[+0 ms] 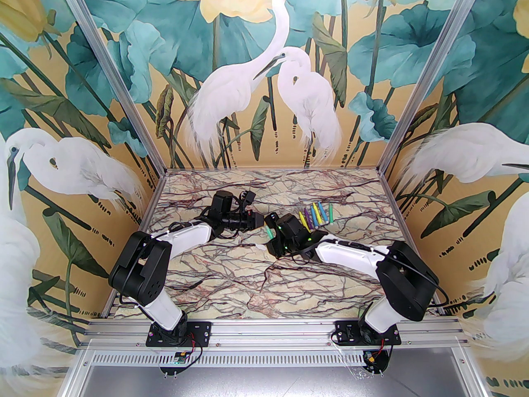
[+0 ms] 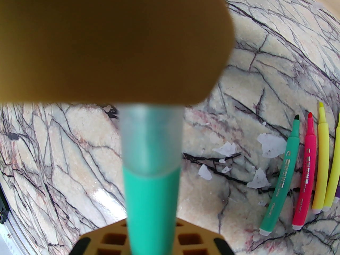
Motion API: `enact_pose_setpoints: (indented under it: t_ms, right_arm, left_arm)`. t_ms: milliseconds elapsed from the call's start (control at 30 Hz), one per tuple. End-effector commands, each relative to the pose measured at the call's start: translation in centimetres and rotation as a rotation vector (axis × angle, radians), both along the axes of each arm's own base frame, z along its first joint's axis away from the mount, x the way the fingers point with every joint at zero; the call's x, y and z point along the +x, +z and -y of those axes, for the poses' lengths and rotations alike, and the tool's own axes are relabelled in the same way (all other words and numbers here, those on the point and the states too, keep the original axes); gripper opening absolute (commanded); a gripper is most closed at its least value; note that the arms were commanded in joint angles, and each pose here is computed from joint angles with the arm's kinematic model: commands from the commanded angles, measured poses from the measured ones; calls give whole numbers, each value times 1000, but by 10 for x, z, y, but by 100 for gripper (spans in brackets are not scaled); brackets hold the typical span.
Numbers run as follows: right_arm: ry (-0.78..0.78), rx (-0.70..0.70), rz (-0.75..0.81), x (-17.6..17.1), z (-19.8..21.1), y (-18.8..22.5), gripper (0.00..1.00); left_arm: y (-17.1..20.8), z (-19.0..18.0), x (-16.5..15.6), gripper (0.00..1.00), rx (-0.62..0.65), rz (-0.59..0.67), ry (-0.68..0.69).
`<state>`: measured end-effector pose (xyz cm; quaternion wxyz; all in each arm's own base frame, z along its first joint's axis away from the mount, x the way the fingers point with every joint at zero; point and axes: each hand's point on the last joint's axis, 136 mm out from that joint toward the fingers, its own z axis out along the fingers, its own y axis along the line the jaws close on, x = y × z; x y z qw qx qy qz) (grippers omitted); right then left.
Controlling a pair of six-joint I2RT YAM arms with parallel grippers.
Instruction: Open the pen caps
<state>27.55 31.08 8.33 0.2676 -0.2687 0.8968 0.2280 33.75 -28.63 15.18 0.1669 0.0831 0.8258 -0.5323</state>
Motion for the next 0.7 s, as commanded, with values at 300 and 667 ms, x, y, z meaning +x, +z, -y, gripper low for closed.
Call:
enact_pose_setpoints:
  t_ms: [300, 667]
  right_arm:
    - [67, -64, -46, -45, 38, -23, 0]
    - [44, -79, 7, -45, 51, -16, 0]
  left_arm:
    - [18, -22, 46, 0, 28, -1, 155]
    - [30, -30, 60, 0, 40, 1, 183]
